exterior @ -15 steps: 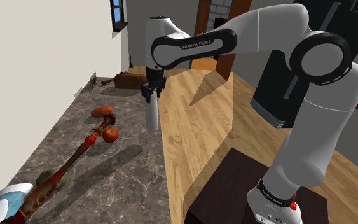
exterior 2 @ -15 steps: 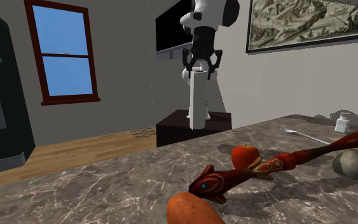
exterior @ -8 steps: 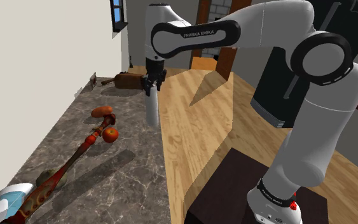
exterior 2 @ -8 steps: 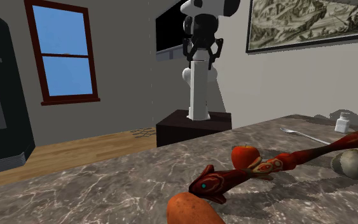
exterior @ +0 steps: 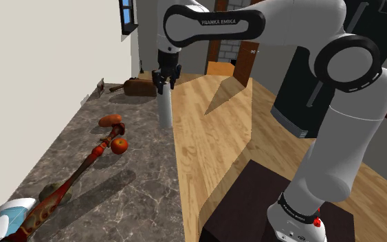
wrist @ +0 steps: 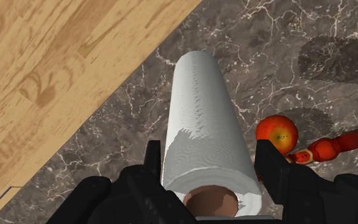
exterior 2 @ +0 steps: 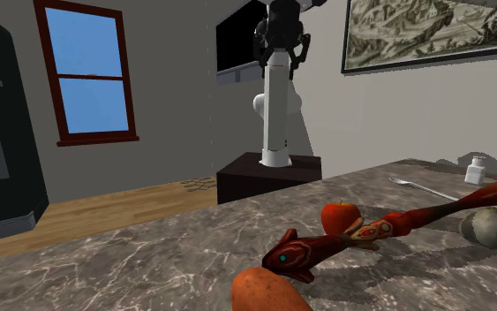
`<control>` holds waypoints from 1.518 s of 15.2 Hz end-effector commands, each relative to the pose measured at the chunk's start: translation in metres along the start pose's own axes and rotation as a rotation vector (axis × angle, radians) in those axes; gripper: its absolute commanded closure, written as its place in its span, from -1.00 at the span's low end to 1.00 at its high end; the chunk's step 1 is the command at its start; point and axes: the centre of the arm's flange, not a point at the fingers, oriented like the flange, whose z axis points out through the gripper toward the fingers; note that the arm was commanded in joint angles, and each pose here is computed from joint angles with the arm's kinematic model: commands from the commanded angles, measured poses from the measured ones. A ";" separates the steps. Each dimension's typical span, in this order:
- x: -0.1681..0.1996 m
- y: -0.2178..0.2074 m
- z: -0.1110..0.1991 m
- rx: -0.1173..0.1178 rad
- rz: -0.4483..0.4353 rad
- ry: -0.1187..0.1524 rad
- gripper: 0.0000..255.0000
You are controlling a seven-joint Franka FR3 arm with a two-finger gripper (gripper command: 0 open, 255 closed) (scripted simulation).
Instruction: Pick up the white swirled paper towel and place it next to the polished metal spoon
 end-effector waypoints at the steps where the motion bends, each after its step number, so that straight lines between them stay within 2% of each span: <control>1: 0.002 0.000 -0.010 0.000 0.000 0.000 1.00; 23: 0.014 0.008 -0.125 0.000 0.000 0.000 1.00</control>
